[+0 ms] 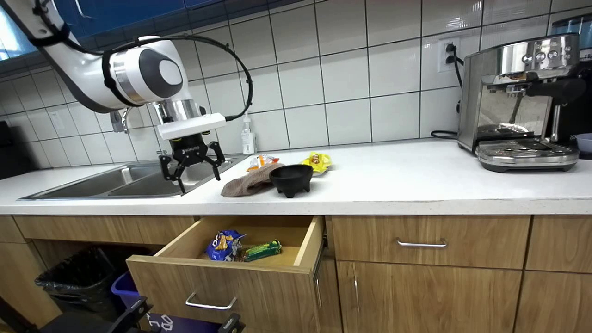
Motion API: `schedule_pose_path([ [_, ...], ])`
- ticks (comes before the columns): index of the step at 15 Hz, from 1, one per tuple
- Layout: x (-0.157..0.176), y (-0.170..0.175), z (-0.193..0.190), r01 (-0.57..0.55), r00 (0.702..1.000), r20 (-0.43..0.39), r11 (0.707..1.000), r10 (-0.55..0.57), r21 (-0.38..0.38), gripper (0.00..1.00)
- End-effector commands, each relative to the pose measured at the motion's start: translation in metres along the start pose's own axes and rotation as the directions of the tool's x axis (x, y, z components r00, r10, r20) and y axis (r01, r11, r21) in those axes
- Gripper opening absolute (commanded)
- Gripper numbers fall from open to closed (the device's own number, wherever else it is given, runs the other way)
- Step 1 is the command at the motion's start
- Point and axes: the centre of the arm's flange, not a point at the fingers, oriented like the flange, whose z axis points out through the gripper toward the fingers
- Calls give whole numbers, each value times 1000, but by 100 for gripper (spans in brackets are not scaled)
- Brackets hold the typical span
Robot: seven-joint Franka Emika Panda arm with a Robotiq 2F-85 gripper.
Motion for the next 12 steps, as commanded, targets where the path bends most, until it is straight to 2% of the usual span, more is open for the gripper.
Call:
schedule_pose_path([
  [1, -7, 27, -29, -67, 998, -23, 998, 67, -8, 100],
  [8, -22, 74, -51, -219, 971, -104, 976, 217, -11, 100],
  [12, -31, 94, -59, -319, 938, -147, 948, 314, -13, 100],
])
